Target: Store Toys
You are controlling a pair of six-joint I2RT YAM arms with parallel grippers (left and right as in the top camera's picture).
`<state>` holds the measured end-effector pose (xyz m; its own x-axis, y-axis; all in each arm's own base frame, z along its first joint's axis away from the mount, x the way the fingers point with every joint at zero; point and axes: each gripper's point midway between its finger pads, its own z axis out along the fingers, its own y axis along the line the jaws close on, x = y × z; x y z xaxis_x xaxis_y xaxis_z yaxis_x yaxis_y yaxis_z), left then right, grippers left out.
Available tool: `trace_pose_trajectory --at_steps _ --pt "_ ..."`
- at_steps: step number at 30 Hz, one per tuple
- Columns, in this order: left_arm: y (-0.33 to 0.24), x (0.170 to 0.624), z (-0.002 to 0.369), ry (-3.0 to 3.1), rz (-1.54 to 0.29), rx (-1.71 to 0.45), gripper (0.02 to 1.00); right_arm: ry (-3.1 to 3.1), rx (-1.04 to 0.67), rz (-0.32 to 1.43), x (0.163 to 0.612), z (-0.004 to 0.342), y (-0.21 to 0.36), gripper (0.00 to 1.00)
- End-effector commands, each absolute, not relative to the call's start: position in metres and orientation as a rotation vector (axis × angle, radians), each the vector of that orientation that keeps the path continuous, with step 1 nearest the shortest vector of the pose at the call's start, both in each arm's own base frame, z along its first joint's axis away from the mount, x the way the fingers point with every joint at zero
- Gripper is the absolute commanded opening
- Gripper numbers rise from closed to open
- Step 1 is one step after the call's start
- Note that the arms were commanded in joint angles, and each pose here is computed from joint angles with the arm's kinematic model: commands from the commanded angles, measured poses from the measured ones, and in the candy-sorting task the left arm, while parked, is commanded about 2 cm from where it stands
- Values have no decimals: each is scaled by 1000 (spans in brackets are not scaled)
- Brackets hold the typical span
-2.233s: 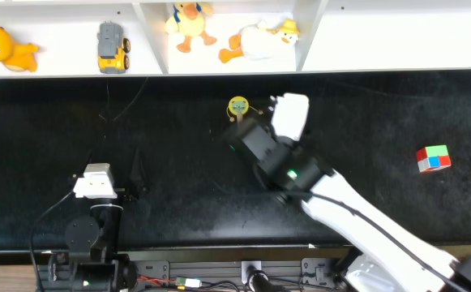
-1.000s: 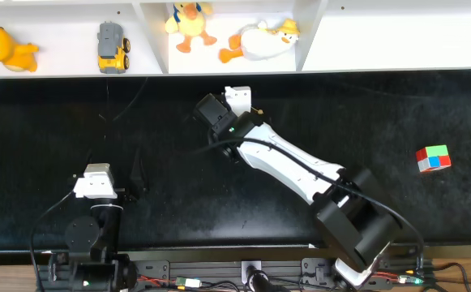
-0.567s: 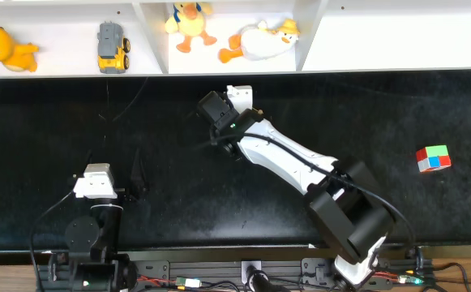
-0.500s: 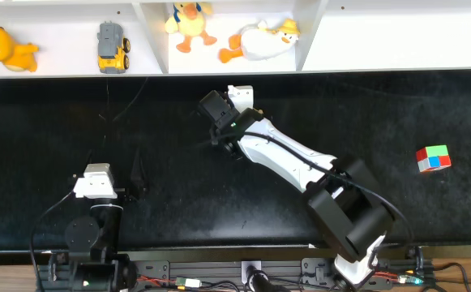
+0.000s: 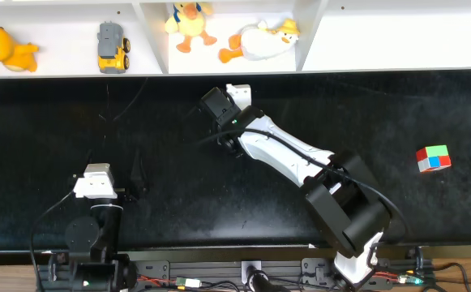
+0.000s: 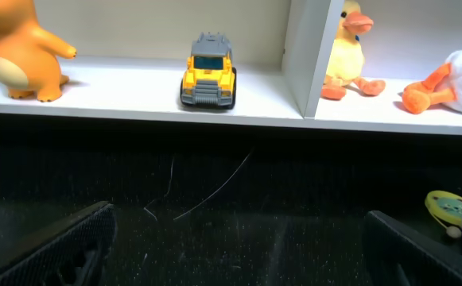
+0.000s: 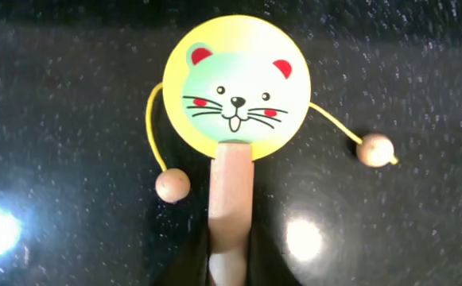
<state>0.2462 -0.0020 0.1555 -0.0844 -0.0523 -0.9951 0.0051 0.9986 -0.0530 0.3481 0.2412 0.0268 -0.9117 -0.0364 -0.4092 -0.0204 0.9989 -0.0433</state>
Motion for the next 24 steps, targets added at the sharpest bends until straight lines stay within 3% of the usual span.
trace_pose_trajectory --at_steps 1,11,24 --pt "-5 246 156 1649 -67 -34 998 2709 -37 -34 355 30 245 53" --pt "-5 246 156 1650 -67 -34 998 2691 -110 -49 342 61 231 91" --pt "-5 246 156 1650 -67 -34 998 2541 87 -57 292 127 125 91"
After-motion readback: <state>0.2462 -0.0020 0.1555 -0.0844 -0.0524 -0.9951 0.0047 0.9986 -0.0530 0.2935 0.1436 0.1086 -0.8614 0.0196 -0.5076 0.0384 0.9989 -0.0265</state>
